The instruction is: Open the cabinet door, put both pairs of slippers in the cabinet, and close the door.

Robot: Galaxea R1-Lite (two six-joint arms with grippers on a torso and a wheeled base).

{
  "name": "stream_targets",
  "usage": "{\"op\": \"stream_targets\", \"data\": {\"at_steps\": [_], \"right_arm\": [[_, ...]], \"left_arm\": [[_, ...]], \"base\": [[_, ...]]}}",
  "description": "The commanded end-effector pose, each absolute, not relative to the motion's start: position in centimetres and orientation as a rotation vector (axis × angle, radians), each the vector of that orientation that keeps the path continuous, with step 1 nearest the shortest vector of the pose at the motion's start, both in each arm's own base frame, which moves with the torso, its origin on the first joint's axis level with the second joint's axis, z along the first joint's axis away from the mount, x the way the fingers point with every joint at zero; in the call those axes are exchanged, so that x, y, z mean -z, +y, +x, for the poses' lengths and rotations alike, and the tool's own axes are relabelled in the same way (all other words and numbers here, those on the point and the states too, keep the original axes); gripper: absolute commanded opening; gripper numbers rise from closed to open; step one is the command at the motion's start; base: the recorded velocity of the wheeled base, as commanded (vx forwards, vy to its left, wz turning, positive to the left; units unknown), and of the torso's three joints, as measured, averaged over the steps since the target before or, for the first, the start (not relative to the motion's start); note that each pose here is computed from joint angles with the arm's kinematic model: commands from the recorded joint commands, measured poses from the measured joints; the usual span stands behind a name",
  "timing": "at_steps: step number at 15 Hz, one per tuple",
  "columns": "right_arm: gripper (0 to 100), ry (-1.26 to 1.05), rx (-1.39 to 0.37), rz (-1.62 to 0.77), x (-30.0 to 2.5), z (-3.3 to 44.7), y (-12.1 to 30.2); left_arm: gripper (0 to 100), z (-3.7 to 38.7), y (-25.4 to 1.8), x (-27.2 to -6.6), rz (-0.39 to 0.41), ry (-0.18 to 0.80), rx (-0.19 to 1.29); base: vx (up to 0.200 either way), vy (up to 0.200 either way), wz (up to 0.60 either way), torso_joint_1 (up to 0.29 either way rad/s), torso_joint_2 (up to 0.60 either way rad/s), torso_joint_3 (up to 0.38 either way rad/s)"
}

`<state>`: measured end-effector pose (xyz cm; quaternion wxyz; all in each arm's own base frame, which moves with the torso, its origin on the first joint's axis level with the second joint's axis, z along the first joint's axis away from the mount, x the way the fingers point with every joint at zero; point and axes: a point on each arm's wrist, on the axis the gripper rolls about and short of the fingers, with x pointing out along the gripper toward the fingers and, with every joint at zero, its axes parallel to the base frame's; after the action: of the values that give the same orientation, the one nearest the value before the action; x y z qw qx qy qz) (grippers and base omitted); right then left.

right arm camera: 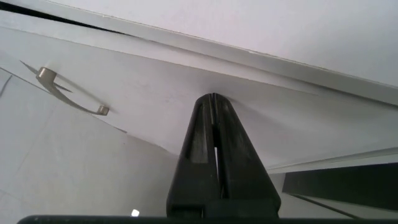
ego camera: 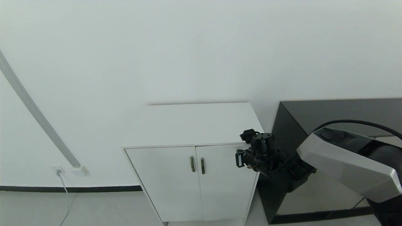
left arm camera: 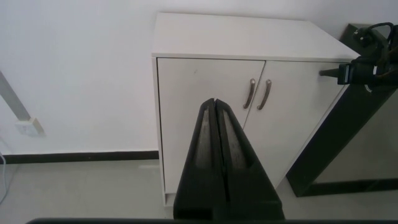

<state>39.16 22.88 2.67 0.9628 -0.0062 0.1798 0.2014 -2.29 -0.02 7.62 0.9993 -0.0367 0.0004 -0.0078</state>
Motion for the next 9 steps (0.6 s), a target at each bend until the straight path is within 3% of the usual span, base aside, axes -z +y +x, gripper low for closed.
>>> {"op": "stream_targets", "data": {"at_steps": [1,9], "right_arm": [[0,0.363,-0.408,-0.013,-2.56,39.34,22.99],[0,0.362,-0.390,-0.017,-2.55,39.59,23.08]], "left_arm": [[0,-2.29,-0.02,-7.62,-0.074,0.001,0.015],[0,-2.29,-0.02,-7.62,-0.074,0.001,0.015]], "base": [[0.000,0.000,0.00,0.000,0.00,0.000],[0.000,0.000,0.00,0.000,0.00,0.000]]}}
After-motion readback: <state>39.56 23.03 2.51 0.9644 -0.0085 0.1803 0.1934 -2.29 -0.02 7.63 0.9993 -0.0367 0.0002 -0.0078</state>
